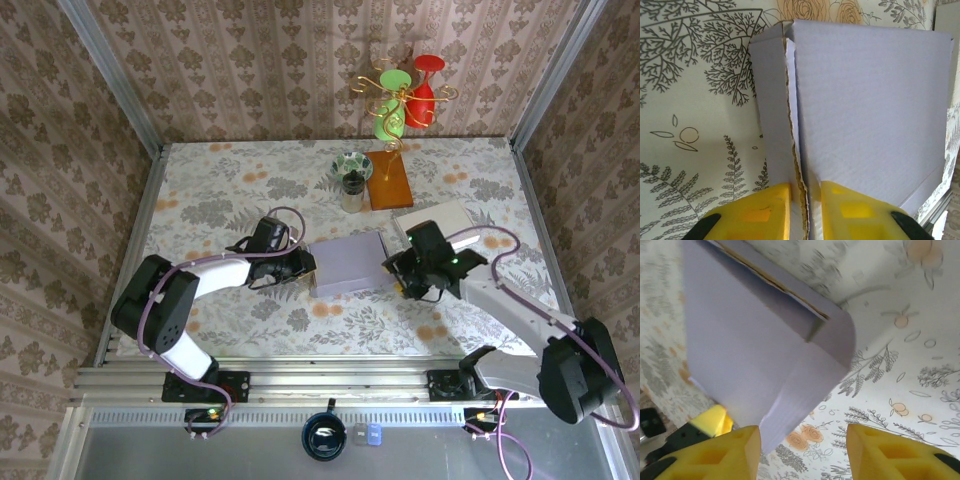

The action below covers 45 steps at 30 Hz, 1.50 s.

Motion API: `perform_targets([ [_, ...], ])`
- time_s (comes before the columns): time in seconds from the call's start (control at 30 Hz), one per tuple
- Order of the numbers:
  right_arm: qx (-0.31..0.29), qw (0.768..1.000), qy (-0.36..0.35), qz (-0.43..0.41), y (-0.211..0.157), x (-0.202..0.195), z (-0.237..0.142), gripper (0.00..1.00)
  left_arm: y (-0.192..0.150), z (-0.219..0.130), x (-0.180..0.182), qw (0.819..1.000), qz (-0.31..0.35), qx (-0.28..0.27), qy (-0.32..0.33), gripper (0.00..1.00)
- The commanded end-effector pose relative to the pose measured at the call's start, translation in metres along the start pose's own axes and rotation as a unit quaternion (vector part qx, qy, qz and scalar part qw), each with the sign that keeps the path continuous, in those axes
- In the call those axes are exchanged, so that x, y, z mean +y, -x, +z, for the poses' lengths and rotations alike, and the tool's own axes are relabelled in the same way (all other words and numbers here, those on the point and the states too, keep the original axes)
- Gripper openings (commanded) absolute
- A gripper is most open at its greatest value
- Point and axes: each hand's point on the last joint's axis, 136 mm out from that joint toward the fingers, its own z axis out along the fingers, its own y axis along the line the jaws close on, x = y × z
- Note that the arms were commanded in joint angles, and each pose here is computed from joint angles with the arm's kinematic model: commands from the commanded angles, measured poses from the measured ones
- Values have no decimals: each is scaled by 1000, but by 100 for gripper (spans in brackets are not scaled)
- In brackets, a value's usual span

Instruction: Fold the paper box

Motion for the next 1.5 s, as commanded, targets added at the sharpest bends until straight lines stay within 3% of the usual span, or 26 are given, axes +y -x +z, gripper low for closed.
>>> perform_targets([
  [0.0,-14,985,-19,-172,11,0,-38,58,-11,3,21,999,4,27,43,22],
  [0.13,-16,972,-6,-234,35,14,-44,60,-11,2,20,999,11,29,44,22],
  [0.27,30,955,27,-292,40,39,-18,58,-10,2,18,998,19,29,43,22],
  [0.47,88,935,-28,-341,48,28,29,59,-8,4,17,998,30,32,44,22],
  [0.7,129,922,-41,-364,49,25,58,60,-7,6,16,998,32,36,43,22],
  [1.47,178,905,-119,-368,35,-10,96,32,-11,10,25,997,35,47,53,25],
])
